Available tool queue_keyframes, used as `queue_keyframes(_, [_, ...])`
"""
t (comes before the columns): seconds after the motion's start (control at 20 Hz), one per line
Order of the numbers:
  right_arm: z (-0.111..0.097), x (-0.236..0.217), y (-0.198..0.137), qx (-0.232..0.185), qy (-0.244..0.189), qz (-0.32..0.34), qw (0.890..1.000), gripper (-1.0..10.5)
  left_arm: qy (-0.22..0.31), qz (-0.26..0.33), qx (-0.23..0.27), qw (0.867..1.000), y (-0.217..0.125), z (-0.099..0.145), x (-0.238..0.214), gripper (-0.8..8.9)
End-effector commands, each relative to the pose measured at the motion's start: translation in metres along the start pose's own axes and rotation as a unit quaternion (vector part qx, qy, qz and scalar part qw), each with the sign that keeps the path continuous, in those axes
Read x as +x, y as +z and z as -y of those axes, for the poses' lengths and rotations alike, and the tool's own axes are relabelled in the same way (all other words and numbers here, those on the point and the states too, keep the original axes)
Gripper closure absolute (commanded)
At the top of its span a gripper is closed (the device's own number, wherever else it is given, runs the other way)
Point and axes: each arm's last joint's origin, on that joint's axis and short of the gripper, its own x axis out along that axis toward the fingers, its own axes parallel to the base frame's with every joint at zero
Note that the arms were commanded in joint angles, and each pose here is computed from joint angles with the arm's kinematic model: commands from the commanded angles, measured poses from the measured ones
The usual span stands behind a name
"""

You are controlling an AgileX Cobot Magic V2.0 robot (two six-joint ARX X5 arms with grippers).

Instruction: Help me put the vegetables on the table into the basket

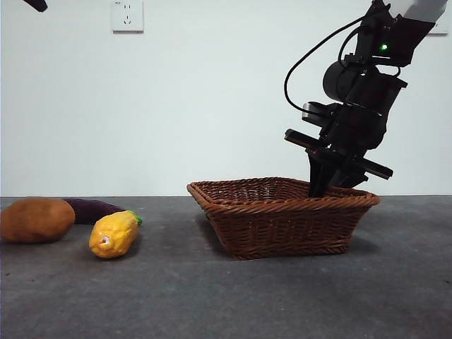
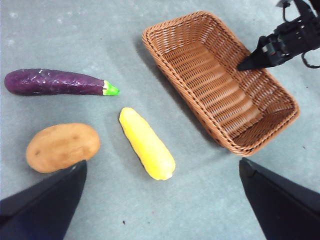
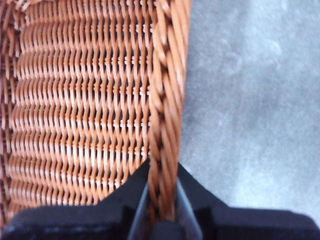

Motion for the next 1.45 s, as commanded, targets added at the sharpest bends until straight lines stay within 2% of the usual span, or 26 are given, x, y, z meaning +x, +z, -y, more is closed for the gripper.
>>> queue_keyframes(0.05, [-0.003,-0.007,0.001,-0.011,0.006,0.007,1.0,9.6,0.001,-0.001,0.0,1.0,0.001,0.0,0.002,1.53])
queue_keyframes(0.15, [-0.013,-0.036,0.005,-0.022,0.008,0.043,0.999,9.6,0.001,-0.001,-0.002,1.0,0.001,0.0,0.002,1.53])
queue_keyframes(0.35, [-0.039,-0.124,-0.003,-0.052,0.012,0.123,0.991,9.6,0.001,-0.008,-0.01,1.0,0.001,-0.002,0.006,1.53])
queue_keyframes(0.55, [-0.061,-0.207,-0.035,-0.086,-0.001,0.187,0.979,9.6,-0.018,-0.05,-0.032,0.998,0.003,0.003,0.032,1.54])
queue_keyframes(0.75, [-0.075,-0.262,-0.071,-0.103,-0.014,0.229,0.968,9.6,-0.007,-0.092,-0.04,0.995,0.006,0.014,0.083,1.54])
queue_keyframes(1.05, [-0.082,-0.292,-0.101,-0.116,-0.016,0.243,0.963,9.6,0.06,-0.159,-0.03,0.985,0.021,0.029,0.151,1.54])
queue_keyframes(1.2, [-0.082,-0.294,-0.107,-0.122,-0.018,0.234,0.964,9.6,0.083,-0.2,-0.047,0.975,0.027,0.03,0.175,1.54])
queue_keyframes(1.45, [-0.082,-0.294,-0.108,-0.135,-0.022,0.232,0.963,9.6,0.108,-0.269,-0.08,0.954,0.008,0.022,0.207,1.54])
